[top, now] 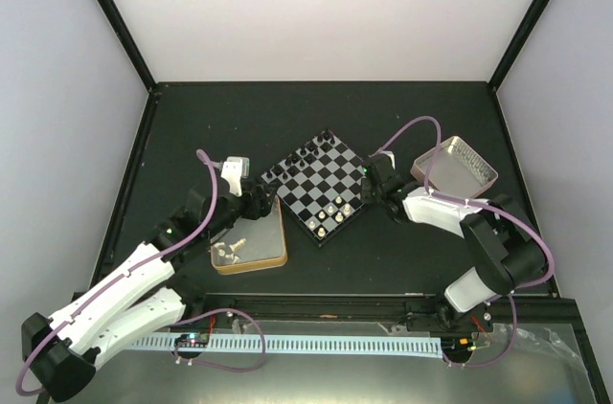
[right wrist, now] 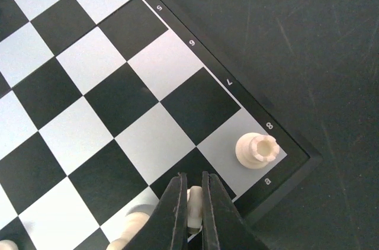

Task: Set up the chess pieces on the board
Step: Place the chess piece on the chessboard.

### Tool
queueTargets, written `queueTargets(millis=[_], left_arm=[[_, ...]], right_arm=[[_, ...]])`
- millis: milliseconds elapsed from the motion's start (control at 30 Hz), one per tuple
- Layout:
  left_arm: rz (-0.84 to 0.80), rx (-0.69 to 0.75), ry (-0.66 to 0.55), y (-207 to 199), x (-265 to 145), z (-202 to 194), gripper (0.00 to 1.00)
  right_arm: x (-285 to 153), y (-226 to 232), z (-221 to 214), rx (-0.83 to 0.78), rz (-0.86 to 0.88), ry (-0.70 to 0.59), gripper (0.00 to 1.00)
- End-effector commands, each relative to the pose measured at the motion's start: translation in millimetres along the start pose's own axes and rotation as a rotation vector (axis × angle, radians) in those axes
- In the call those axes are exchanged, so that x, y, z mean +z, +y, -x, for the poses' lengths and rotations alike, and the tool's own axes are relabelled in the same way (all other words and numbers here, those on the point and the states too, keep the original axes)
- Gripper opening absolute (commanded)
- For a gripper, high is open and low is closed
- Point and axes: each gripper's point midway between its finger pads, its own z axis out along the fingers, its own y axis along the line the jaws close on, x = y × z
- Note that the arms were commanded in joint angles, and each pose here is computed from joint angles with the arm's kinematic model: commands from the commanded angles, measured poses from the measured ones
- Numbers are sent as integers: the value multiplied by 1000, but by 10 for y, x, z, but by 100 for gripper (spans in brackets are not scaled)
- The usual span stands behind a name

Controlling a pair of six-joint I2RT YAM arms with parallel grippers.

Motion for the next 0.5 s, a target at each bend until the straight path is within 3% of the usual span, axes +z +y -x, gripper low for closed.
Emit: queueTargets(millis=[0,467], left_arm=[[21,-12,-2,42,7,7,75],[38,-21,15,74,24,-32,75]], right_arm=[[42,-21,49,13,-8,-30,7],[-128,-26,182,35,0,-60,24]])
